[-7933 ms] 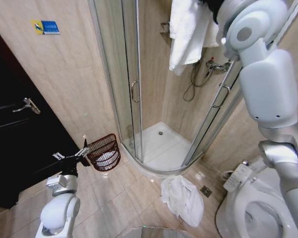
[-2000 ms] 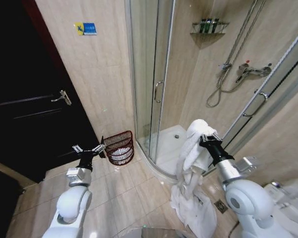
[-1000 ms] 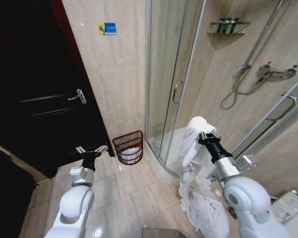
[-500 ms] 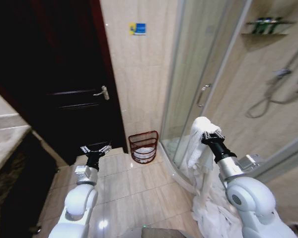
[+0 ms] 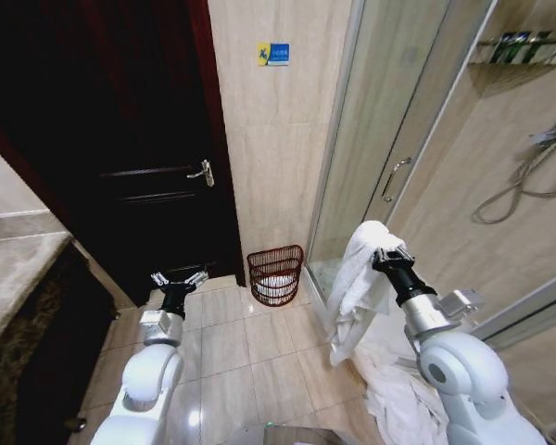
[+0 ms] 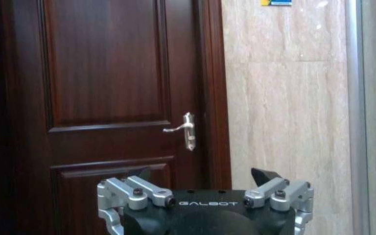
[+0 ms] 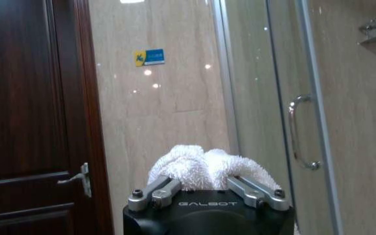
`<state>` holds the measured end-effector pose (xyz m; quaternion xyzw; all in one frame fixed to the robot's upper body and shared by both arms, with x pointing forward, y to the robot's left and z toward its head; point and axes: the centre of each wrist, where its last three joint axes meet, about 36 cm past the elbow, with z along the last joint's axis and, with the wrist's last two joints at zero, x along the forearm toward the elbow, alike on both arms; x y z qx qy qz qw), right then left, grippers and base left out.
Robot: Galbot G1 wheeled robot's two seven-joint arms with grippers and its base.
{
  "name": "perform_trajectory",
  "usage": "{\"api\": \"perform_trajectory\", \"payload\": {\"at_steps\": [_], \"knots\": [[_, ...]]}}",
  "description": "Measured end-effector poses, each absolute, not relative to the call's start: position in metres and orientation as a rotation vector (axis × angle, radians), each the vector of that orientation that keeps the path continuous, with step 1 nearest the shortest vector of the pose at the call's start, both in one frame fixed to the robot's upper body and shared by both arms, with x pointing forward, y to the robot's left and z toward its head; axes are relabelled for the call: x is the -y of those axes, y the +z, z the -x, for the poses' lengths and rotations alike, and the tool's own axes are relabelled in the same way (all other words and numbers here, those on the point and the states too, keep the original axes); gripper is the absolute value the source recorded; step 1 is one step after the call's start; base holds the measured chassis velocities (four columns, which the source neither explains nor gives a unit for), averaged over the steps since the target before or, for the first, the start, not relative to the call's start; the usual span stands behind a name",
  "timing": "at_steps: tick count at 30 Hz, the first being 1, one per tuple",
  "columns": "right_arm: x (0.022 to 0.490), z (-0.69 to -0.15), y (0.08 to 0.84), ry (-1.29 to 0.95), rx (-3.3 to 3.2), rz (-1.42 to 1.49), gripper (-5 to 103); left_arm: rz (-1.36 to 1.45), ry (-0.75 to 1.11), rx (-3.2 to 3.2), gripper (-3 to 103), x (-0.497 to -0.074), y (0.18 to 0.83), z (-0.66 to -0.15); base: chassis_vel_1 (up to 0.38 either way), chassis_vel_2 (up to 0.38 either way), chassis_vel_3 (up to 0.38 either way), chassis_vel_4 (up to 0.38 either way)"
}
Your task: Discard the used towel into the hamper.
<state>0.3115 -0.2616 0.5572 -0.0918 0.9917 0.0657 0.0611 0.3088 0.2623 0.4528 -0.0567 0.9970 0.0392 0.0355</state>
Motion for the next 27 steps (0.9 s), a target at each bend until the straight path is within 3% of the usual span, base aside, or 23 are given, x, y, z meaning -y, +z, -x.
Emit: {"api": "perform_trajectory", "payload": {"at_steps": [9,27], "knots": [[0.263,-0.314,0.555,0.177,-3.020,0.286,8,0.186,0.117,-3.061,100,-0.263,0.451,-0.309,0.097,0.100,-0.101,-0.088],[0.263,-0.322,0.539,0.196,-3.024,0.344,8,0.154,0.082,-3.071,100,-0.253,0.444,-0.309,-0.005,0.007,0.003,-0.007]]}}
